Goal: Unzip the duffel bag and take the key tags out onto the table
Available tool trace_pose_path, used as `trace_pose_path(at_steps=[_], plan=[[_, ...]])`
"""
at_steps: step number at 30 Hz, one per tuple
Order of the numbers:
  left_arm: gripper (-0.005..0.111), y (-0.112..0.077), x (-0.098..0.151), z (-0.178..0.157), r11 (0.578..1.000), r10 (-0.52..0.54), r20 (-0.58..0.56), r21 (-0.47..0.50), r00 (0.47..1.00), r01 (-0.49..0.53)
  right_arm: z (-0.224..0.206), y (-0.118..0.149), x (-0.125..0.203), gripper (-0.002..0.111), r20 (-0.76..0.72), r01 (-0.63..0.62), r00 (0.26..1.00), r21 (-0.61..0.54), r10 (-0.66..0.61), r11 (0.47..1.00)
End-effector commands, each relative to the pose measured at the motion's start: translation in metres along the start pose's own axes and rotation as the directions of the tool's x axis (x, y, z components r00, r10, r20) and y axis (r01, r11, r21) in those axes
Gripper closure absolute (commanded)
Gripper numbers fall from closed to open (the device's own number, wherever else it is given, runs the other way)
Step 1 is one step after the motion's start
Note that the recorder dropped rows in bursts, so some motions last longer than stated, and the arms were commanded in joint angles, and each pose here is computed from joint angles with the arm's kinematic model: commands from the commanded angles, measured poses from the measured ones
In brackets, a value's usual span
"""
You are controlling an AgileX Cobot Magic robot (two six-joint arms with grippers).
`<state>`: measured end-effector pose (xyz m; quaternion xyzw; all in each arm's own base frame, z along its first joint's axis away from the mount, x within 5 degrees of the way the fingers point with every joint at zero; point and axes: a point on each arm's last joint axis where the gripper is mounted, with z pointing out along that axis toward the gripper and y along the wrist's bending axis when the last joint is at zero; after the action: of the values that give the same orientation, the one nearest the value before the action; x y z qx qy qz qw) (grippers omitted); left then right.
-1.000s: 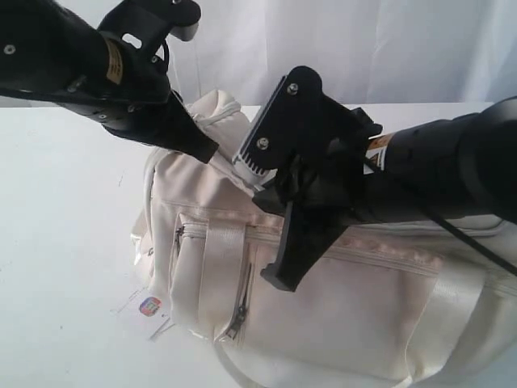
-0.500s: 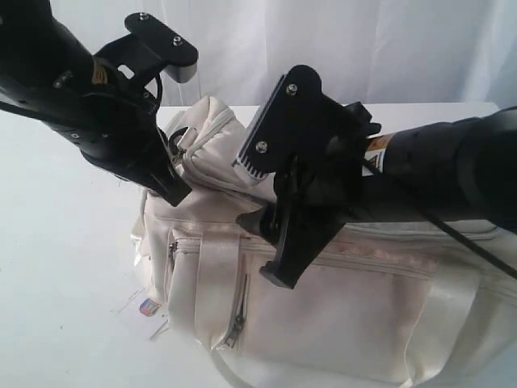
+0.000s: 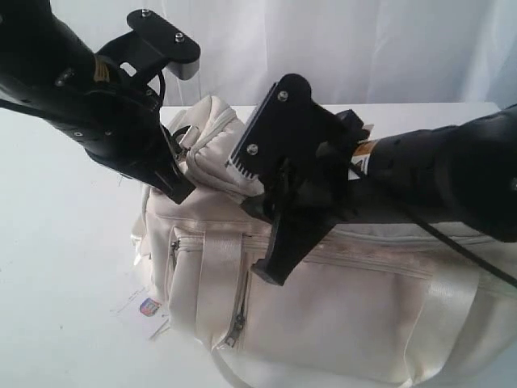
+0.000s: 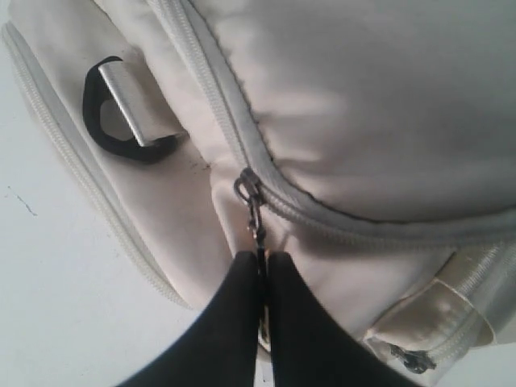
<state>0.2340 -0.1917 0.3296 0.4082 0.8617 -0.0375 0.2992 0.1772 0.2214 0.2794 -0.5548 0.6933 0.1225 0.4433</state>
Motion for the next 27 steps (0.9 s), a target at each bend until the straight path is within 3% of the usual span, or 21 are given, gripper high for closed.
trace_pose_path(at_steps=[1, 3, 4, 11, 17, 27], plan=[[0.107, 0.000, 0.000, -0.005, 1.000, 0.004, 0.006, 0.006, 1.000, -0.004, -0.015, -0.002, -0.006, 0.052, 0.048, 0.024, 0.999, 0.026, -0.025, 0.999], [0.107, 0.000, 0.000, -0.005, 1.000, 0.009, 0.006, 0.008, 1.000, -0.009, -0.016, 0.004, -0.009, 0.037, 0.062, 0.011, 0.998, 0.000, -0.011, 1.000], [0.107, 0.000, 0.000, -0.005, 1.000, 0.009, 0.006, 0.008, 1.000, -0.009, -0.016, 0.007, -0.010, 0.038, 0.064, 0.024, 0.998, -0.010, -0.024, 1.000], [0.107, 0.000, 0.000, -0.005, 1.000, 0.009, 0.006, 0.008, 1.000, -0.009, -0.003, 0.028, -0.014, 0.057, 0.069, 0.155, 0.986, -0.062, -0.150, 0.986], [0.107, 0.000, 0.000, -0.005, 1.000, 0.009, 0.006, 0.008, 1.000, -0.009, 0.025, 0.027, -0.008, 0.058, 0.053, 0.167, 0.985, -0.035, -0.165, 0.985], [0.107, 0.000, 0.000, -0.005, 1.000, 0.009, 0.006, 0.008, 1.000, -0.009, 0.027, 0.008, 0.003, 0.058, 0.008, 0.128, 0.992, 0.004, -0.128, 0.992]])
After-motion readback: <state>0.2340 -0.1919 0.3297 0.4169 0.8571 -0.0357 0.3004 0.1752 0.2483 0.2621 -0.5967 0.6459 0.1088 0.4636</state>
